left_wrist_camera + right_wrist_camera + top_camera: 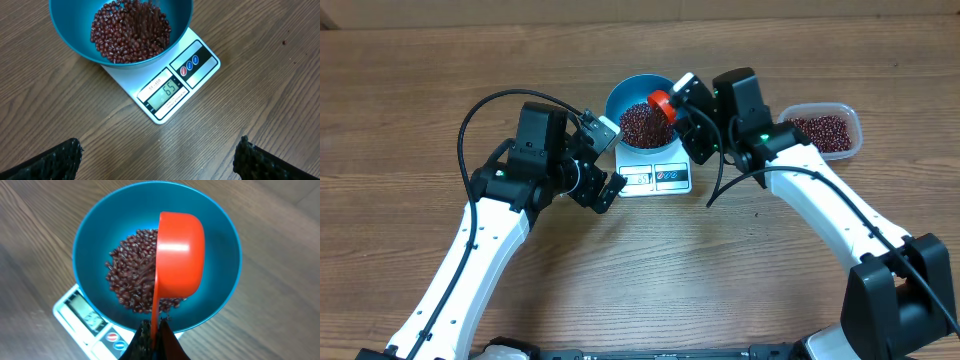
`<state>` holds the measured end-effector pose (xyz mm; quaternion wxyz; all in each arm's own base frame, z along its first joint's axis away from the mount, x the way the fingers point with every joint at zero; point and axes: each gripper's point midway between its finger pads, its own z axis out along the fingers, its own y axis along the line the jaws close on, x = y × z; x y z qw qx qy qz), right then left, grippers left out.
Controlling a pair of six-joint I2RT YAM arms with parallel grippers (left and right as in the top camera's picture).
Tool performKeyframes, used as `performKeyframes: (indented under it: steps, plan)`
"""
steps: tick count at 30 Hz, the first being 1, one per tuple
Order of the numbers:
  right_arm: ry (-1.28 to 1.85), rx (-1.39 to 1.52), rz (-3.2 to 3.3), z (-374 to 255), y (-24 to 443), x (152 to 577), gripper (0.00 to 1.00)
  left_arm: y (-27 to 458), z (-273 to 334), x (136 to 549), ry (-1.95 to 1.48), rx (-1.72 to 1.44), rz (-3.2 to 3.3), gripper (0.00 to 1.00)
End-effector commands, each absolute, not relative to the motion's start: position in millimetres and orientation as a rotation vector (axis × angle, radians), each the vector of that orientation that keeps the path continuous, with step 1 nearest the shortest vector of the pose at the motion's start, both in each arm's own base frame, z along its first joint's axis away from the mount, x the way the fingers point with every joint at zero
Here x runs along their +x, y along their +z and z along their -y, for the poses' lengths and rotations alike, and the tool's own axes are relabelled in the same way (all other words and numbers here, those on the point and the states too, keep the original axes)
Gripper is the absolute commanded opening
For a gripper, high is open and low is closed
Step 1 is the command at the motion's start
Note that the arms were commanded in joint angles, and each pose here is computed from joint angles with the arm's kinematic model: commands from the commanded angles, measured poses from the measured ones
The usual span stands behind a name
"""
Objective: Scoop item into bowl and weigh 150g on scale
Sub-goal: 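Tip the red scoop to pour beans into the teal bowl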
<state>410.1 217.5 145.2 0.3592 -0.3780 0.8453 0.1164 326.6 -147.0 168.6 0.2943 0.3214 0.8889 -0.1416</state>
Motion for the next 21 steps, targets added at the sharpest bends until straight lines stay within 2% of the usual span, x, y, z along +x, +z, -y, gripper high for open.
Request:
performKeyframes:
  steps: [1,12,21]
  plan:
    - [0.132,-1.025,-2.093,-212,166,420,0.04,174,152,323,-0.392,0.889,-2.335,1.0]
    - [0.123,-1.002,-2.056,-213,179,424,0.04,174,152,323,-0.391,0.889,-2.335,1.0]
    - [0.17,-0.898,-2.072,-206,209,408,0.04,174,152,323,-0.392,0.889,-2.335,1.0]
